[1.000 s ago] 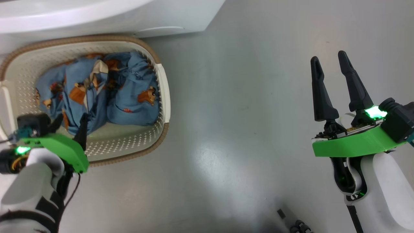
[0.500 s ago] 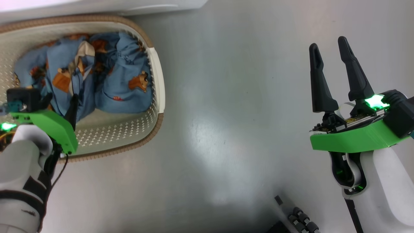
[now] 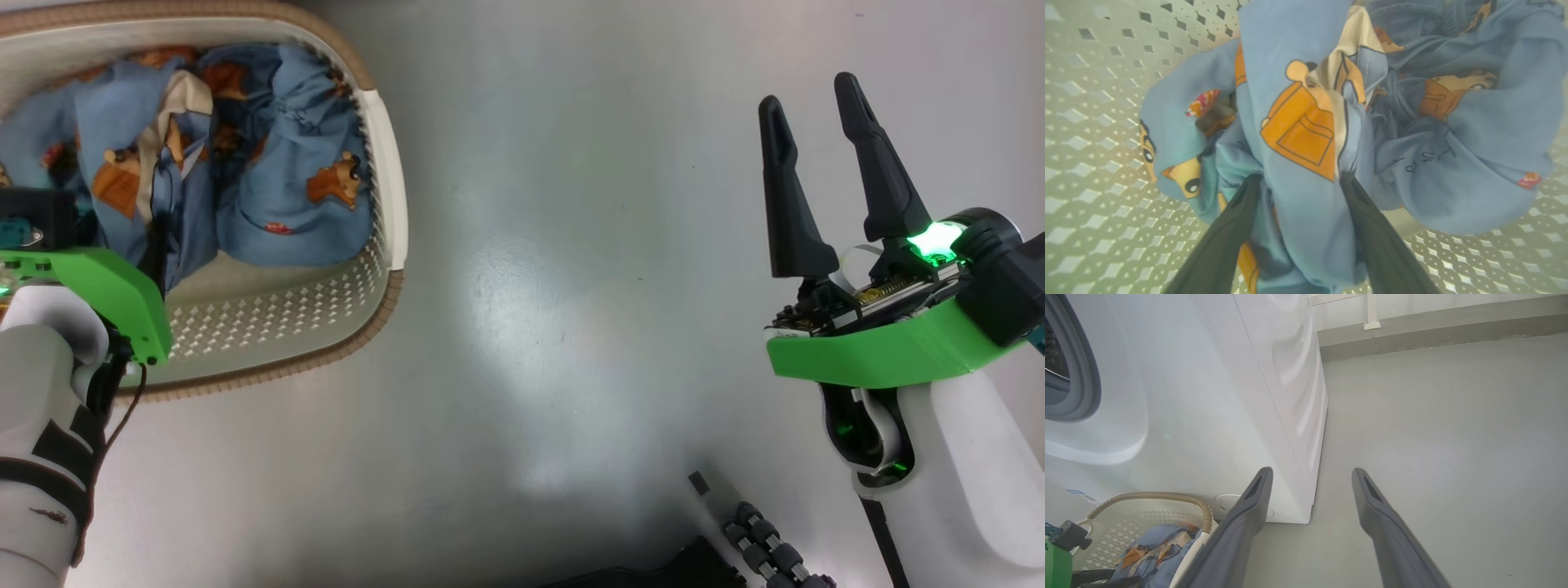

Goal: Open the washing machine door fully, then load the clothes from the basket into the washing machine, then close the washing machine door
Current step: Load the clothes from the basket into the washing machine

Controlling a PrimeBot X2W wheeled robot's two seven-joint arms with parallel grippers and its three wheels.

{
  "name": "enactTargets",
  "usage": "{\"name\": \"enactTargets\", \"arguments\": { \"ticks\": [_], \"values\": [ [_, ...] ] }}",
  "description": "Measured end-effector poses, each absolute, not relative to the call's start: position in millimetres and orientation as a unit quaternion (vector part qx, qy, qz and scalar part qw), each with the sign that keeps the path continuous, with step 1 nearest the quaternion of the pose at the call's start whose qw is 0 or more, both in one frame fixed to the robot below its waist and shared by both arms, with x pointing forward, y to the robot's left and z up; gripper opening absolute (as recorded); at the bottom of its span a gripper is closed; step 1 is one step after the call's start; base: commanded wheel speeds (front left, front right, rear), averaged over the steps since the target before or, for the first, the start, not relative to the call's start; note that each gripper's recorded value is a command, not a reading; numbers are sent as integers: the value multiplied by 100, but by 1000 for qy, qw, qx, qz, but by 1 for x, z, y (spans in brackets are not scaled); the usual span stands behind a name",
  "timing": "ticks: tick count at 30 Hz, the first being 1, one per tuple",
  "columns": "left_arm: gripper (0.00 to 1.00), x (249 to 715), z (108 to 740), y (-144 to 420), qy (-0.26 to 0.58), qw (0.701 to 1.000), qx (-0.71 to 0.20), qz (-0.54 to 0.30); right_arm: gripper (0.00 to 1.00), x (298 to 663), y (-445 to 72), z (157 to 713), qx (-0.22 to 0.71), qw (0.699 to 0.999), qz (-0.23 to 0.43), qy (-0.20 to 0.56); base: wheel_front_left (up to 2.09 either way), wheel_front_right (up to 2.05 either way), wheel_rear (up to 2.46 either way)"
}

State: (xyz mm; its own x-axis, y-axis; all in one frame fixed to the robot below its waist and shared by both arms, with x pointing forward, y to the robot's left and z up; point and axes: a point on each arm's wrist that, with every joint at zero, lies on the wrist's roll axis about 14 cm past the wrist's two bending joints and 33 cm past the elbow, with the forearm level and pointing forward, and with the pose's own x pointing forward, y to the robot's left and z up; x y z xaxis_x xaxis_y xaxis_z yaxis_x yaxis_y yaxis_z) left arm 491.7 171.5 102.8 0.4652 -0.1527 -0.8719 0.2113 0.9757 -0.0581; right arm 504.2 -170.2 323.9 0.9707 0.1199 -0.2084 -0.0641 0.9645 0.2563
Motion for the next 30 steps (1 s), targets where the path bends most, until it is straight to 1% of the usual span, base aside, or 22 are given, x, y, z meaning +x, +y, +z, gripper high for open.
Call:
{"name": "enactTargets", "arguments": {
  "ticks": [1,2,3,4,5,11,14,19,30],
  "values": [
    [100,490,101,171,510,853,29,-108,100,504,-170,324,124,985,47,112,0,0,0],
    [70,490,99,169,512,852,29,-109,100,504,-170,323,124,985,47,112,0,0,0],
    [38,489,98,168,513,851,29,-111,100,503,-170,323,124,985,48,113,0,0,0],
    [16,489,97,166,515,849,29,-112,100,503,-170,323,124,985,48,113,0,0,0],
    [0,489,97,165,515,849,29,-114,100,503,-169,324,123,985,49,113,0,0,0],
    [0,493,104,163,508,854,26,-113,100,504,-170,331,123,986,49,105,0,0,0],
    [0,498,113,162,493,863,21,-111,100,506,-169,337,123,986,50,98,0,0,0],
    [0,505,137,159,458,885,-14,-89,100,509,-165,353,127,987,55,80,0,0,0],
    [0,487,191,166,415,906,-49,-62,100,507,-161,403,137,988,62,35,0,0,0]
  ]
}}
